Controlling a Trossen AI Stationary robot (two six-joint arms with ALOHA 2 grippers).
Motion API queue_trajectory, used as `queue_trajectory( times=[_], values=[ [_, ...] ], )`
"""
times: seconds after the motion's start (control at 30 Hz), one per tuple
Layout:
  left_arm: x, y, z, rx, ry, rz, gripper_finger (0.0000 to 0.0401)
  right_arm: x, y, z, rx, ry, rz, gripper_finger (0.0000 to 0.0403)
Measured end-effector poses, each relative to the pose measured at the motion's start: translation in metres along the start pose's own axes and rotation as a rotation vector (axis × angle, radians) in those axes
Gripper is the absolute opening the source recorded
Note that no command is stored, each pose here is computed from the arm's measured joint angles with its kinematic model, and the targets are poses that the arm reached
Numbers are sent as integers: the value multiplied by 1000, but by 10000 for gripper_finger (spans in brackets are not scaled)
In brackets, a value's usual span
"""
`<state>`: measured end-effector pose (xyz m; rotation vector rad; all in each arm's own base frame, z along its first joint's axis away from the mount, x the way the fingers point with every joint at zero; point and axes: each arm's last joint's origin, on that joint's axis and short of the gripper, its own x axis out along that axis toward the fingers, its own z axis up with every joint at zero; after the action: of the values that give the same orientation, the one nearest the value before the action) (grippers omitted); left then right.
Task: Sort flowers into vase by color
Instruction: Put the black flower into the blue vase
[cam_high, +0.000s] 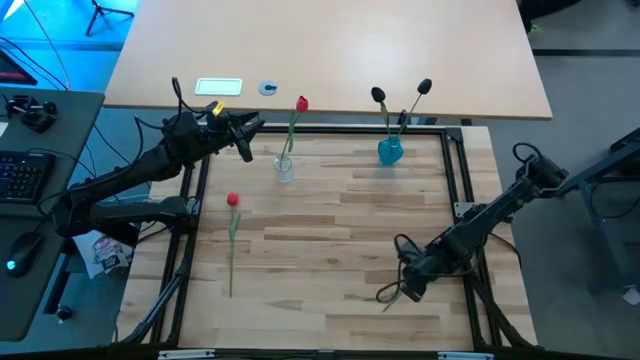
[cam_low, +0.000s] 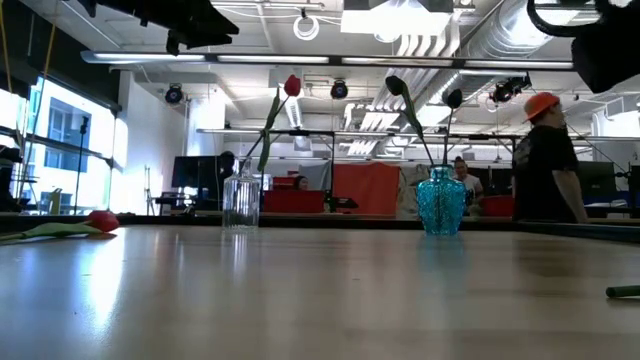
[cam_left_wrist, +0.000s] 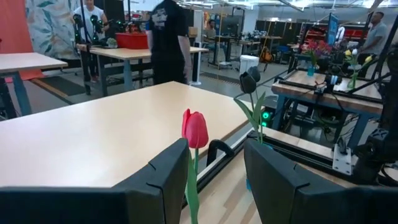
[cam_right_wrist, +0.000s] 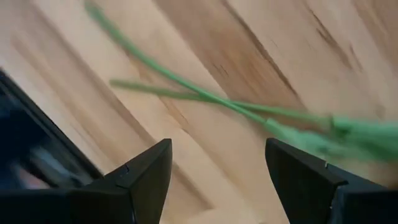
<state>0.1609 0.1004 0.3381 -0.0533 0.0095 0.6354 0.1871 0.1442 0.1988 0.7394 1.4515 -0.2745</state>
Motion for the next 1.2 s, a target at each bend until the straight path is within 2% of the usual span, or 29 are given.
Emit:
queue_trajectory(
  times=[0.1, 0.2, 0.37, 0.47, 0.57, 0.7, 0.9, 1.07, 1.2],
  values=[
    [0, 0, 0, 1, 0, -1, 145, 10, 1, -1, -243, 22, -36, 252],
    [0, 0, 0, 1, 0, -1, 145, 20, 3, -4, -432, 69, -63, 252],
    [0, 0, 0, -1, 1, 0, 145, 32, 2, -11, -586, 149, -109, 252],
    [0, 0, 0, -4, 1, 0, 145, 33, 0, -14, -627, 152, -149, 252],
    [0, 0, 0, -35, 0, 0, 145, 34, -1, -13, -655, 96, -191, 252],
    [0, -1, 0, -128, -1, -10, 145, 35, -2, -13, -675, 58, -227, 240],
    [-1, -8, 7, -228, -52, -157, 145, 42, -1, -19, -700, 70, -252, 189],
    [-4, -27, 9, -127, -80, -269, 145, 50, 2, -21, -712, 67, -257, 156],
    [-6, -43, 7, -90, -77, -300, 145, 55, 2, -20, -712, 72, -268, 144]
  ],
)
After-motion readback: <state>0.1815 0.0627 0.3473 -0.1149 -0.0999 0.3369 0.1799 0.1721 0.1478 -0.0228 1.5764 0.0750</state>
